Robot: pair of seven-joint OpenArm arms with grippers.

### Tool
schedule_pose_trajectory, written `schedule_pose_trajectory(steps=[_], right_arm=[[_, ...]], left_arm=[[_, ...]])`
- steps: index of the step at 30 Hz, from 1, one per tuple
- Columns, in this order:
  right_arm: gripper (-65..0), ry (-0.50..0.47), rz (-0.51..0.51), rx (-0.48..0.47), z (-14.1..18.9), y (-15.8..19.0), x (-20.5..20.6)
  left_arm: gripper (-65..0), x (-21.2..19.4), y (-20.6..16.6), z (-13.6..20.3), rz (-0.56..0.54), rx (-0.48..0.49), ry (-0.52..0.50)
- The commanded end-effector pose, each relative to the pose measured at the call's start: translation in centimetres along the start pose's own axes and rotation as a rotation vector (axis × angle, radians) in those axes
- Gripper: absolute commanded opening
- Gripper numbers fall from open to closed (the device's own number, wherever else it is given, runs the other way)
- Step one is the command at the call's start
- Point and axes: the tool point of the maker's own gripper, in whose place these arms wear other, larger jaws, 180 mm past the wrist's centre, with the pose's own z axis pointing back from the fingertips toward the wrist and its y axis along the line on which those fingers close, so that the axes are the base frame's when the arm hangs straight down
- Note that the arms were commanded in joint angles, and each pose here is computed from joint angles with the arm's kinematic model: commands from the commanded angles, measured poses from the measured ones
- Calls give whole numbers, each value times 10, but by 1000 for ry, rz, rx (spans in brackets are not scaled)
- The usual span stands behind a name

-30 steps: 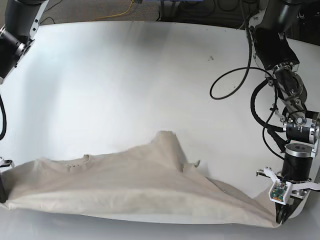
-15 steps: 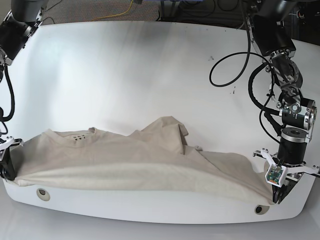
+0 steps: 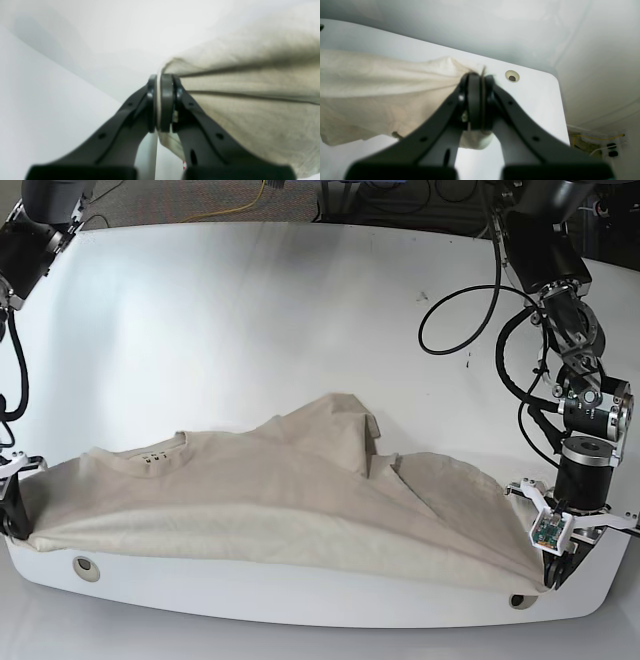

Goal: Layout the t-shirt on the table in an organized manner, then fold the t-shirt properly
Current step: 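Lower the stretched shirt onto the table with both grippers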

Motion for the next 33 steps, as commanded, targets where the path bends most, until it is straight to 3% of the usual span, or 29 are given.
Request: schedule_pose_trajectory(steps=[1, 15, 26, 33], right_arm=[[-650, -44, 24, -15, 7, -5, 14], [-650, -11, -29, 19, -3, 10, -9], [-650, 25, -12, -71, -7, -2, -19], [-650, 63, -75, -97, -20, -10, -41]], left_arm=[[-650, 10, 11, 1, -1, 38, -40], [-650, -10, -10, 11, 1, -16, 12], [-650, -25, -16, 5, 7, -39, 48], [-650, -51, -34, -3, 38, -89, 110]])
